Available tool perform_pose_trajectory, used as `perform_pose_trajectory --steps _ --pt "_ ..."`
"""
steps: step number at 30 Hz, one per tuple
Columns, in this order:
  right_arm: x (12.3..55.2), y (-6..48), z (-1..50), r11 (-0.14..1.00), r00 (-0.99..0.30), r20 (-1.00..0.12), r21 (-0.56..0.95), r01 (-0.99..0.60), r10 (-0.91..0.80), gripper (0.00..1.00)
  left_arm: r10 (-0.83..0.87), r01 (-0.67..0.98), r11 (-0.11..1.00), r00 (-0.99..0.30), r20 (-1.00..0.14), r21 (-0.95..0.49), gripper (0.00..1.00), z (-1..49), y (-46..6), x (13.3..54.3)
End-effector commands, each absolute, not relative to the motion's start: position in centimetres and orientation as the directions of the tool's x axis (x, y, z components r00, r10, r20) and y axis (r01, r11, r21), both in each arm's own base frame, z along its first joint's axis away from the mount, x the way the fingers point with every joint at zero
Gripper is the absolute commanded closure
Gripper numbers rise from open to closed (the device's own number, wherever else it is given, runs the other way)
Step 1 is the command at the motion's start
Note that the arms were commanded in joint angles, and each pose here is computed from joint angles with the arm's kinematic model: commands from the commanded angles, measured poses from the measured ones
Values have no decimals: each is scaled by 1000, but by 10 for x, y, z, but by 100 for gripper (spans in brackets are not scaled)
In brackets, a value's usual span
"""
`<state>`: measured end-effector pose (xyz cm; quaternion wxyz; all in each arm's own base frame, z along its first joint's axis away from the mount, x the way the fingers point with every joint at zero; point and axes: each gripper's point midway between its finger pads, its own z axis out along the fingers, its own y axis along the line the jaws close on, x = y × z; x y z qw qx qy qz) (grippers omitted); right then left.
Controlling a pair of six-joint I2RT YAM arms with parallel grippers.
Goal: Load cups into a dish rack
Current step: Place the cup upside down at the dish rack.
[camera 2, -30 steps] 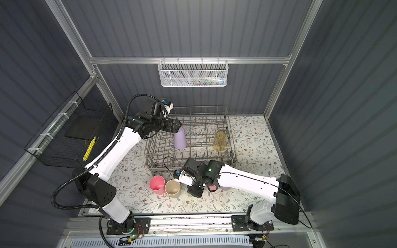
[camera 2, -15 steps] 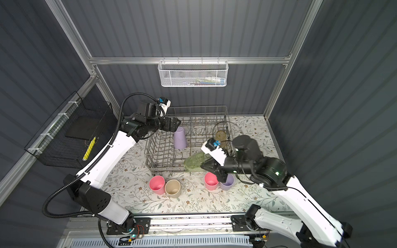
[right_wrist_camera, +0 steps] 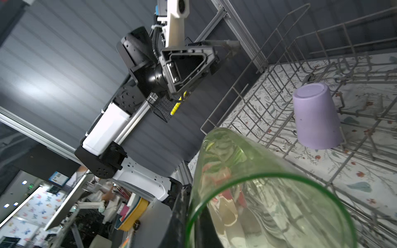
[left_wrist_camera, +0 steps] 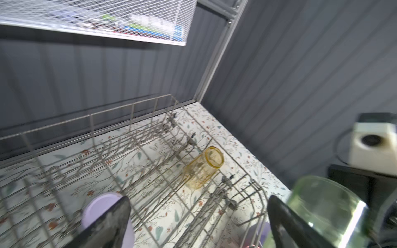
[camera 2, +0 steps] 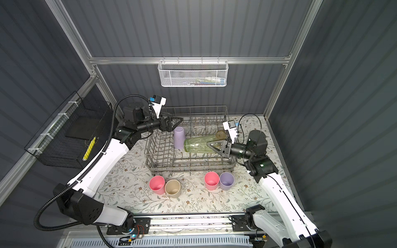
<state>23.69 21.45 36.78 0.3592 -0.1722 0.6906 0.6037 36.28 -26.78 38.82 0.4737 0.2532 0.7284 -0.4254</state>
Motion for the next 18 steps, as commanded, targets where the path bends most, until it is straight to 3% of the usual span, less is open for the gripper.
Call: perform_pose_trajectory --steps 1,8,18 --pt "223 209 422 77 -593 -762 629 -774 261 100 -71 870 310 -382 -922 -384 2 417 -279 333" --pt "245 206 418 56 -628 -720 669 -741 295 100 -45 893 152 -423 -905 -424 4 410 -289 315" --pt "262 202 415 44 -632 -701 681 -731 331 100 0 886 56 -461 -887 -460 5 399 -294 303"
